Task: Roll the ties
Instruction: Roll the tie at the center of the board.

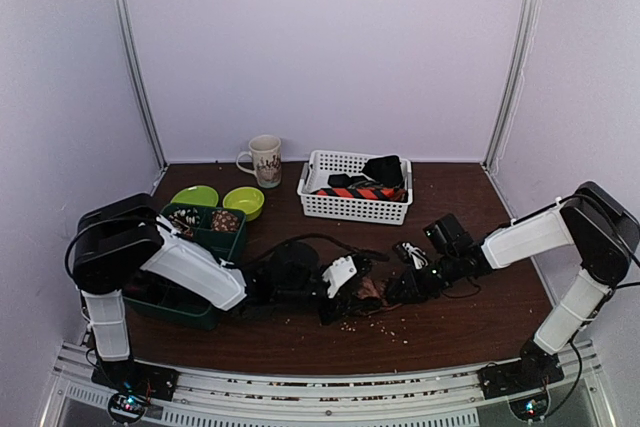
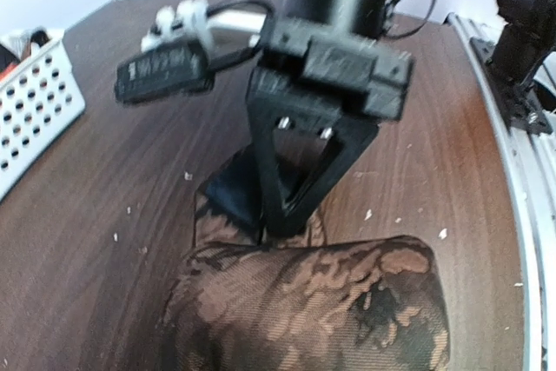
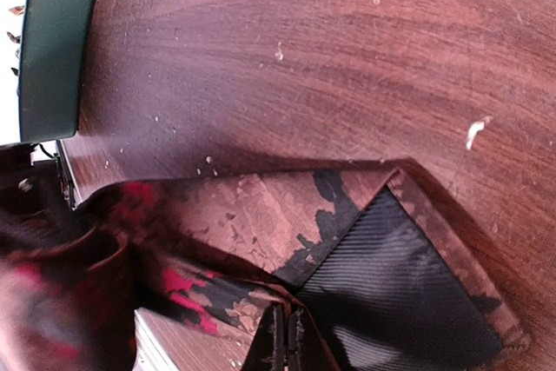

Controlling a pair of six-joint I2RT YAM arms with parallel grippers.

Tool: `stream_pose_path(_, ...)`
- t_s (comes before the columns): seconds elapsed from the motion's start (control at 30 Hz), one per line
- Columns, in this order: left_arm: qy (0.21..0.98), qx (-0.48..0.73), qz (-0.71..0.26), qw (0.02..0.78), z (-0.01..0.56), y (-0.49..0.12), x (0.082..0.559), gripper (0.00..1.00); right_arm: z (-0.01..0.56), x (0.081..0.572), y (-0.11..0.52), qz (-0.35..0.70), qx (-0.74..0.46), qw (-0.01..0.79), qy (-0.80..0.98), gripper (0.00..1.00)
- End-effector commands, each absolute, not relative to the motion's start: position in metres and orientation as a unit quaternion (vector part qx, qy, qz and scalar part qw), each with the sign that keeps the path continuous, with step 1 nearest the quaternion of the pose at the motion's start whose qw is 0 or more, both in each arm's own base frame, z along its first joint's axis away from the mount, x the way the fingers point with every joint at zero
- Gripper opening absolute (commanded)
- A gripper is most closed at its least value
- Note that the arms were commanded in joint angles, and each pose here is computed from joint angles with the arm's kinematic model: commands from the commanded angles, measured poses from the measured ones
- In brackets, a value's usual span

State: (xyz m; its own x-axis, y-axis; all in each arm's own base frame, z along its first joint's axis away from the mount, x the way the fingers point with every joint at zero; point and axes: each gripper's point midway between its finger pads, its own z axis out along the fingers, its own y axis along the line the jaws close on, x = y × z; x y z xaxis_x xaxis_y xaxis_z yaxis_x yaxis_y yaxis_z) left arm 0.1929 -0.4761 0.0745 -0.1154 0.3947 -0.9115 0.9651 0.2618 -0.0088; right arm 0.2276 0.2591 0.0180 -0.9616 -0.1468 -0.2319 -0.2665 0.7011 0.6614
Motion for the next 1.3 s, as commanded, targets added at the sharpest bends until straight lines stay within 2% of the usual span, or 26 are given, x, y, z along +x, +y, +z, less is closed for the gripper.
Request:
stream_pose_path(0.0,0.728,0.488,-0.280,0.392,0.036,-0.460,0.215,0.17,-0.022,0.217,0.220,0.277,-0.075,0.052,0.957,0.00)
stream_pose_path(0.2,0.748,0.526,-0.229,0.332,-0.002,-0.454,0.212,0.18,-0.011,0.221,0.230,0.305,-0.075,0.058,0.948,0.00)
stream_pose_path(0.43,0.753,0.558,-0.209,0.280,-0.020,-0.444,0.201,0.18,0.047,0.243,0.255,0.378,-0.085,0.118,0.914,0.30)
stream_pose_path(0.5,0.752,0.562,-0.209,0.273,-0.024,-0.442,0.198,0.19,0.058,0.250,0.259,0.388,-0.086,0.129,0.908,0.33)
stream_pose_path(0.7,0.753,0.565,-0.210,0.263,-0.030,-0.440,0.195,0.19,0.056,0.258,0.272,0.411,-0.075,0.117,0.901,0.35)
stream_pose_path(0.97,0.753,0.564,-0.213,0.263,-0.023,-0.440,0.194,0.19,0.013,0.242,0.257,0.370,-0.064,0.077,0.924,0.30)
stream_pose_path(1.27,0.739,0.528,-0.259,0.328,0.027,-0.448,0.198,0.20,-0.016,0.216,0.237,0.340,-0.056,0.049,0.937,0.28)
